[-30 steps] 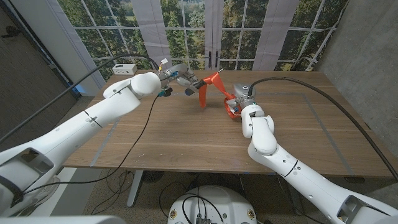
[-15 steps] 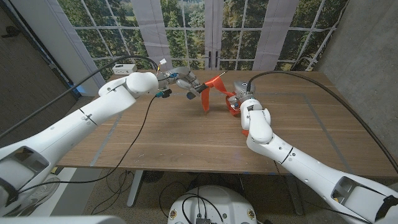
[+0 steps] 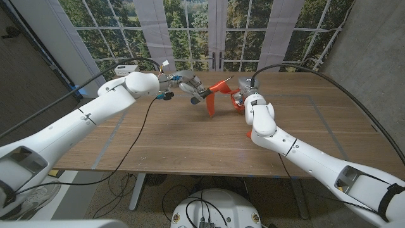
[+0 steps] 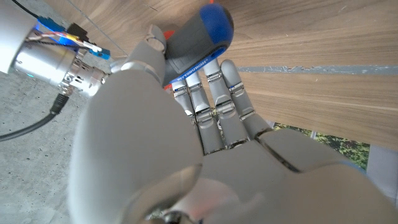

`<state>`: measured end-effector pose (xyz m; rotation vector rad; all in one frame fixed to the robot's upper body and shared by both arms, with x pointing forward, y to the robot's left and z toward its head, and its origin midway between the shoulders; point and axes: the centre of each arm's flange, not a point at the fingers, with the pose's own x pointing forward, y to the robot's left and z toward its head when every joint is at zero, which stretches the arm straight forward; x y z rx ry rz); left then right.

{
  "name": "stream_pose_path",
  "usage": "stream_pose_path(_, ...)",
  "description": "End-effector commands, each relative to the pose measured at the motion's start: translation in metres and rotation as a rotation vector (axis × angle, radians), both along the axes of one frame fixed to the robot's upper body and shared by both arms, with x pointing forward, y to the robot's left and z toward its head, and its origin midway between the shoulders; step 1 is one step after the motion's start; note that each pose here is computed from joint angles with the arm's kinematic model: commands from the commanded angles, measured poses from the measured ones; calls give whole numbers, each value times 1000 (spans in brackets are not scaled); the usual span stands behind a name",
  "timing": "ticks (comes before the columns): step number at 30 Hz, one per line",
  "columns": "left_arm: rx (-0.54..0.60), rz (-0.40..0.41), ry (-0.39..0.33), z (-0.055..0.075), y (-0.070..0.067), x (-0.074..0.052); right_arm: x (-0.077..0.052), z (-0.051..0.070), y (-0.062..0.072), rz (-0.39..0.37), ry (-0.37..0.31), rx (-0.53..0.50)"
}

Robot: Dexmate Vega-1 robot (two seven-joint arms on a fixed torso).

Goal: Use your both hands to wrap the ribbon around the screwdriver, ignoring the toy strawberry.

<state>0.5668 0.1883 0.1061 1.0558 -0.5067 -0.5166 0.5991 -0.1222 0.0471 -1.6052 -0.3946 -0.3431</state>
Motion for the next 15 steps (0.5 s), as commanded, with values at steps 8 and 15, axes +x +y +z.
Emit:
stream_pose_path(8,78,-38,79,-8,2,3,9,34,16,24,-41,-75)
stream_pose_path(15,125,-46,109,-10,0,6,8,45,20,27,-78,-93)
